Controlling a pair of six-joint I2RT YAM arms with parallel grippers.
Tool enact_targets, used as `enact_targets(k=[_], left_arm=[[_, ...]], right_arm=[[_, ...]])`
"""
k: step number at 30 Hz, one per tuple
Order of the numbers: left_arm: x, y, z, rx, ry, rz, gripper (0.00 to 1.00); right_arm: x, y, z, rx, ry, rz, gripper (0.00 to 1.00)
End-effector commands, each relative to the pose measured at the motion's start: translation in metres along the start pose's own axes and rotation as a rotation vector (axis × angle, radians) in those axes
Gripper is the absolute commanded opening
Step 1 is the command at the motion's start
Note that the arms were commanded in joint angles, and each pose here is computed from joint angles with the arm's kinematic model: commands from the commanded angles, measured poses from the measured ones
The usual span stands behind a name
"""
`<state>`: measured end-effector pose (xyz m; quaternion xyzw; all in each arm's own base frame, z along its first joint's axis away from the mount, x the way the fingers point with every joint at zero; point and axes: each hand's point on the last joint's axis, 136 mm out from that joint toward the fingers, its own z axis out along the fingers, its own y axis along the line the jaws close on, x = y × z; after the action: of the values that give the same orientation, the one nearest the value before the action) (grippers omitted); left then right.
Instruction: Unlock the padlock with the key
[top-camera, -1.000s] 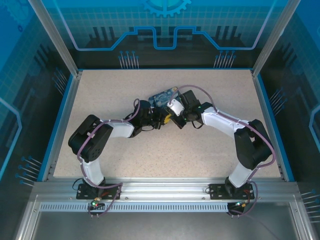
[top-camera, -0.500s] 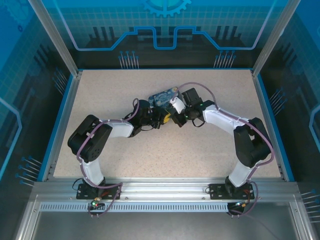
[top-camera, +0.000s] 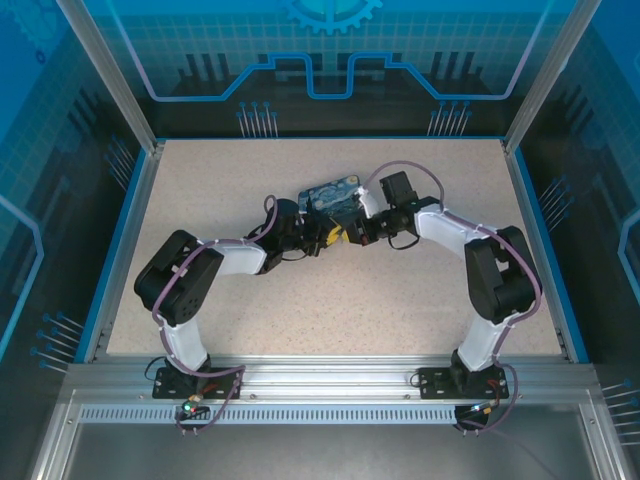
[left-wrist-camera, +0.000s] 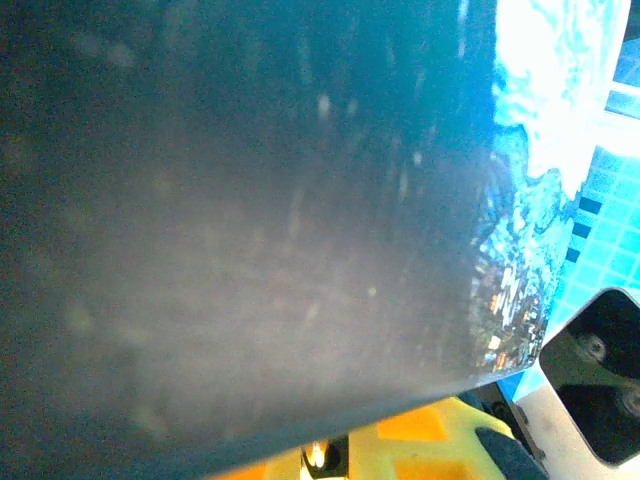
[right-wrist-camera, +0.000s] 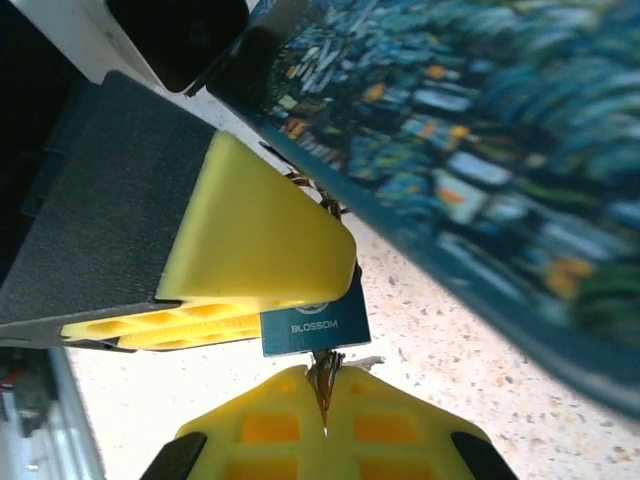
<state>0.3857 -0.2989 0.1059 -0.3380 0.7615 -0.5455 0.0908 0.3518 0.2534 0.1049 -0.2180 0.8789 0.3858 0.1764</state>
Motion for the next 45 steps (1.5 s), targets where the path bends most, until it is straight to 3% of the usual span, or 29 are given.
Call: enact_targets(k=[1, 6, 9, 10, 11, 12, 15, 21, 34, 38, 45], left_arm=[[0.010, -0.024, -0.003, 0.066, 0.028, 0.076, 0.00], [0.009, -0.021, -0.002, 0.061, 0.021, 0.088, 0.00], [0.008, -0.019, -0.001, 0.059, 0.019, 0.083, 0.00], [0.007, -0.018, 0.000, 0.057, 0.017, 0.082, 0.00], [0.007, -0.017, 0.000, 0.056, 0.015, 0.080, 0.00], [0.006, -0.016, 0.000, 0.057, 0.012, 0.080, 0.00], [0.004, -0.014, 0.001, 0.056, 0.006, 0.077, 0.00], [0.003, -0.009, 0.003, 0.048, 0.003, 0.083, 0.00], [-0.002, 0.023, 0.017, -0.029, 0.026, 0.241, 0.00], [-0.001, 0.032, 0.021, -0.034, 0.039, 0.262, 0.10], [-0.001, 0.042, 0.023, -0.064, 0.048, 0.279, 0.46]], right_arm=[[-0.020, 0.027, -0.005, -0.230, -0.051, 0.094, 0.00], [-0.027, 0.026, -0.011, -0.325, -0.065, 0.198, 0.00], [-0.026, 0.024, -0.011, -0.307, -0.046, 0.216, 0.00], [-0.025, 0.022, -0.011, -0.285, -0.040, 0.217, 0.06], [-0.024, 0.021, -0.012, -0.263, -0.036, 0.210, 0.21], [-0.023, 0.018, -0.014, -0.241, -0.040, 0.212, 0.31], [-0.023, 0.010, -0.025, -0.209, -0.070, 0.228, 0.41], [-0.019, -0.002, -0.038, -0.137, -0.110, 0.253, 0.51], [-0.014, -0.013, -0.023, -0.087, -0.141, 0.295, 0.54], [-0.013, -0.018, -0.015, -0.069, -0.141, 0.313, 0.54], [-0.008, -0.022, 0.000, -0.057, -0.123, 0.321, 0.54]])
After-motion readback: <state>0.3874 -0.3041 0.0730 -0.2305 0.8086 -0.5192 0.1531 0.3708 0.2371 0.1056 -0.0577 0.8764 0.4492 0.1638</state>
